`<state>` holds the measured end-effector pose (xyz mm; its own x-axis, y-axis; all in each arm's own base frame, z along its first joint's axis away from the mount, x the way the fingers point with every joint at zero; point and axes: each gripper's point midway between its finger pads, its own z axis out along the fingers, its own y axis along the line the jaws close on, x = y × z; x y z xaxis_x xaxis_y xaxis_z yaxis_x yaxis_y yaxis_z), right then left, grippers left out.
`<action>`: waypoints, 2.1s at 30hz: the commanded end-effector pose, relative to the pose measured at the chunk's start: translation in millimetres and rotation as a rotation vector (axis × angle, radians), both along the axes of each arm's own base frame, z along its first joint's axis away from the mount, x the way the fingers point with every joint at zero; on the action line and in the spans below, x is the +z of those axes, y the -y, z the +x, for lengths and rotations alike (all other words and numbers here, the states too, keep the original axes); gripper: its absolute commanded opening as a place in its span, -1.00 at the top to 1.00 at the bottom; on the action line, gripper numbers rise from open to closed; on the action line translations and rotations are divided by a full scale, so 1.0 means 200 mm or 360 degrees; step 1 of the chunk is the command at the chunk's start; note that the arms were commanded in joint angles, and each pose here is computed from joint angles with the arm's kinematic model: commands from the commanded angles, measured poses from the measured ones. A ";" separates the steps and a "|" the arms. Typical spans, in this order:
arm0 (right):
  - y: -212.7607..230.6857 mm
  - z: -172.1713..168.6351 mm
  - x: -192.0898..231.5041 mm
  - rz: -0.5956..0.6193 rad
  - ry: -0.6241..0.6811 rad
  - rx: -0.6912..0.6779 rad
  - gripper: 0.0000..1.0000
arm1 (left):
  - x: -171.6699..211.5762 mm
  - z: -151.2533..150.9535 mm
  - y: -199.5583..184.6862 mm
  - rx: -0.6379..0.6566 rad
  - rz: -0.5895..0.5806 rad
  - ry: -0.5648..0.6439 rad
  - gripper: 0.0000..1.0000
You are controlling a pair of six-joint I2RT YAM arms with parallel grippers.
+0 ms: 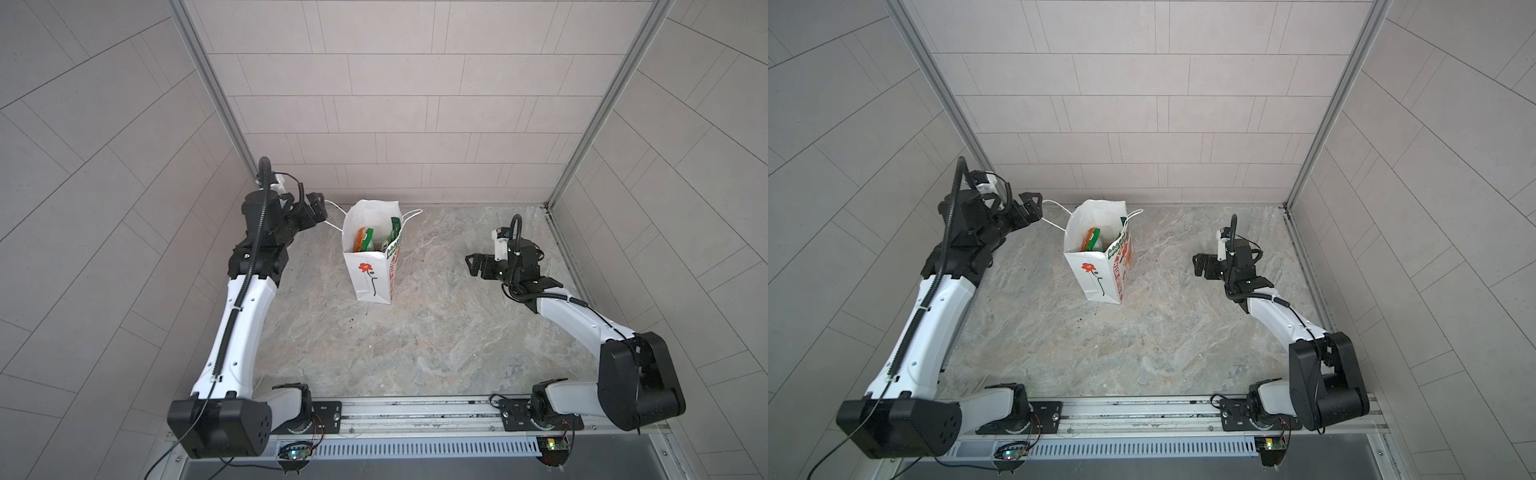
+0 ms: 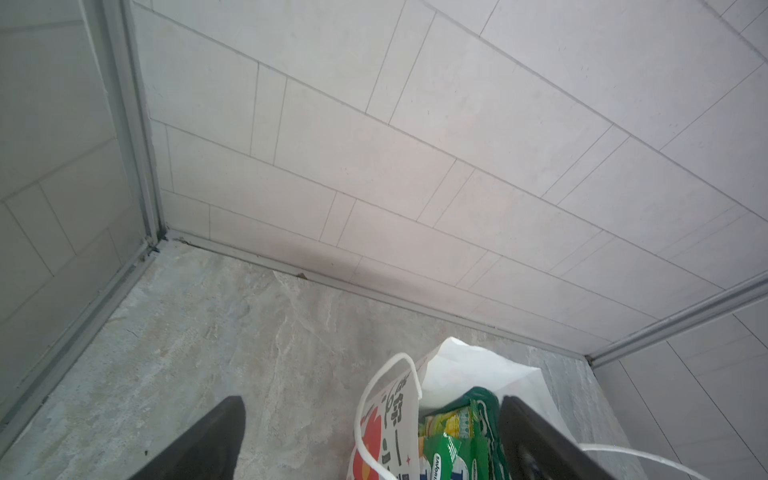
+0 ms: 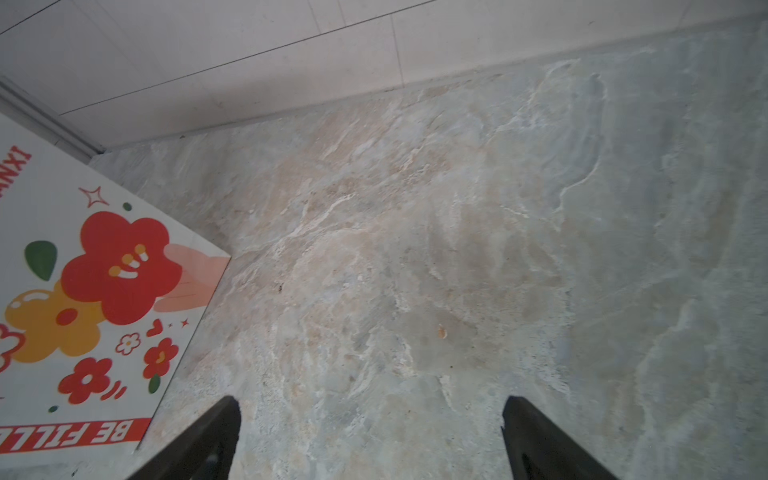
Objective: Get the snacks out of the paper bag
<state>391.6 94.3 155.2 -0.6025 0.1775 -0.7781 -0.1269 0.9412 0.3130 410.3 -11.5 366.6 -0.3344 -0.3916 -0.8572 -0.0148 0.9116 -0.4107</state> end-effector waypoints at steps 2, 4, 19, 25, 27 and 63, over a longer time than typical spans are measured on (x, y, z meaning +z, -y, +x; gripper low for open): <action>-0.11 -0.01 0.02 0.0080 -0.0024 0.0118 -0.99 | -0.03 0.06 0.05 -0.0180 -0.0157 -0.0072 -0.72; -0.14 -0.01 0.01 0.0079 -0.0032 0.0146 -0.98 | -0.04 0.09 0.06 -0.0229 -0.0220 -0.0067 -0.59; -0.31 0.00 -0.03 0.0076 -0.0090 0.0291 -0.99 | -0.06 0.15 0.13 -0.0394 -0.0409 -0.0050 0.25; -0.42 0.00 -0.06 0.0097 -0.0123 0.0361 -0.99 | -0.05 0.15 0.15 -0.0431 -0.0428 -0.0050 0.70; -0.46 0.00 -0.07 0.0111 -0.0127 0.0380 -0.99 | -0.04 0.15 0.16 -0.0439 -0.0426 -0.0050 0.92; -0.98 0.05 -0.48 0.0544 -0.0261 0.0310 -0.94 | 0.27 -0.23 1.11 -0.1197 -0.0282 -0.0032 1.00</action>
